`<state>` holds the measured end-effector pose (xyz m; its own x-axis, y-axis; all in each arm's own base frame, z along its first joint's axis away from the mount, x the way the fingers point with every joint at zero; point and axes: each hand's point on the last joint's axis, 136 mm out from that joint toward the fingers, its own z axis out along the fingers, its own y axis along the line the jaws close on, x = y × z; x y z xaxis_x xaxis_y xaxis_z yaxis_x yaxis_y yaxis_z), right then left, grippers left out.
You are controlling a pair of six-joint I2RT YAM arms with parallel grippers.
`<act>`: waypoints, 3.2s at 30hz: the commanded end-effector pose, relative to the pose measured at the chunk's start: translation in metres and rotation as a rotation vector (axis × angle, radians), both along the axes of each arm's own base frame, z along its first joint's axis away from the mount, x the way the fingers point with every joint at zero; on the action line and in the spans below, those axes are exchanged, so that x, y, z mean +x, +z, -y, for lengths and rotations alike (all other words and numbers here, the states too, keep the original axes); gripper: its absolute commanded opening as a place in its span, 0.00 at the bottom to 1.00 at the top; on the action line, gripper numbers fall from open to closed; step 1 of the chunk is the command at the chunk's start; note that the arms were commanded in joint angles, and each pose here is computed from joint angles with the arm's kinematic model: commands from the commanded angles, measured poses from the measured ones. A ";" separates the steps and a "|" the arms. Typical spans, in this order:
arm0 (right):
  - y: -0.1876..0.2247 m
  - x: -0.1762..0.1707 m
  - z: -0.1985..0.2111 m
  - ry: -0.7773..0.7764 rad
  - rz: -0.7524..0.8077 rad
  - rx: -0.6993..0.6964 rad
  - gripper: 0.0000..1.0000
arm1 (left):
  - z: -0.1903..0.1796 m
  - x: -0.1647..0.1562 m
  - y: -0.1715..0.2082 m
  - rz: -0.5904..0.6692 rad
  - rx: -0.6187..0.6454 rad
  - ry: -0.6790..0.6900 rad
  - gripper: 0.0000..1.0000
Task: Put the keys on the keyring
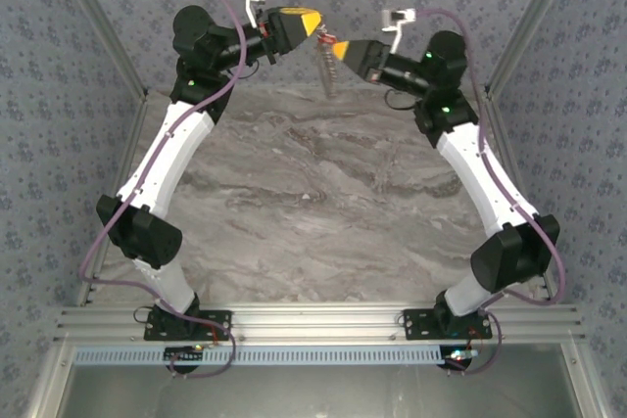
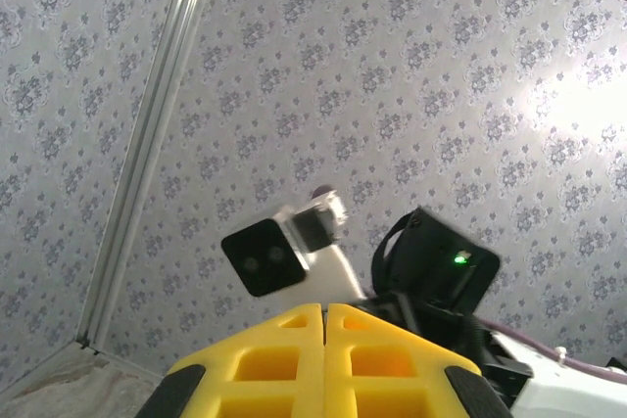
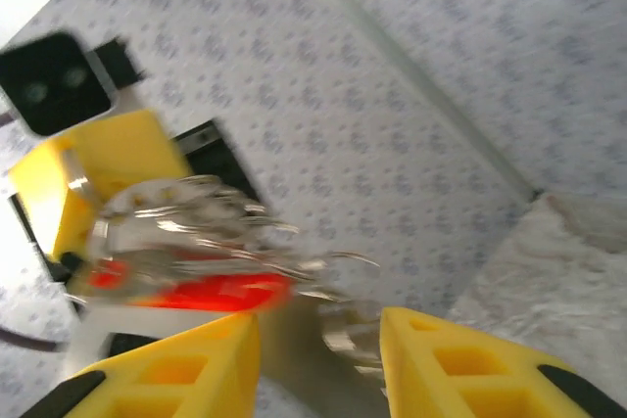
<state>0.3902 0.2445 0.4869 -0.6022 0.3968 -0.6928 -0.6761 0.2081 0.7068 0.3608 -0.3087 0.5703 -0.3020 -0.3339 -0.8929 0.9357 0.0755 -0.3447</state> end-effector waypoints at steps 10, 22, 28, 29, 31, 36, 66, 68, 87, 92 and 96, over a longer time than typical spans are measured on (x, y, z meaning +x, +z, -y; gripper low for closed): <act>0.081 -0.015 0.057 -0.107 0.164 0.144 0.42 | -0.007 -0.012 0.027 0.039 -0.105 -0.033 0.00; 0.115 -0.015 0.002 0.008 0.215 0.215 0.46 | -0.007 -0.007 0.027 0.013 -0.144 -0.039 0.00; 0.107 -0.012 -0.016 0.037 0.197 0.210 0.44 | -0.007 -0.006 0.027 0.010 -0.146 -0.039 0.00; 0.106 -0.012 -0.017 0.040 0.195 0.211 0.43 | -0.007 -0.006 0.027 0.012 -0.146 -0.040 0.00; 0.106 -0.012 -0.020 0.045 0.195 0.212 0.42 | -0.007 -0.006 0.027 0.011 -0.144 -0.040 0.00; 0.104 -0.012 -0.029 0.063 0.189 0.211 0.39 | -0.007 -0.006 0.028 0.014 -0.143 -0.037 0.00; 0.073 -0.010 -0.019 0.097 0.164 0.088 0.00 | -0.024 -0.001 0.015 0.035 -0.021 0.025 0.45; 0.068 -0.011 -0.017 0.122 0.164 0.055 0.00 | -0.023 -0.001 0.010 0.035 0.022 0.024 0.46; 0.047 -0.026 -0.022 0.265 0.177 -0.093 0.00 | -0.003 -0.007 -0.019 0.012 0.218 -0.112 0.38; 0.050 -0.028 -0.024 0.274 0.180 -0.083 0.00 | 0.001 -0.008 -0.023 0.005 0.223 -0.129 0.37; 0.053 -0.029 -0.024 0.276 0.183 -0.076 0.00 | 0.004 -0.008 -0.024 0.002 0.225 -0.140 0.36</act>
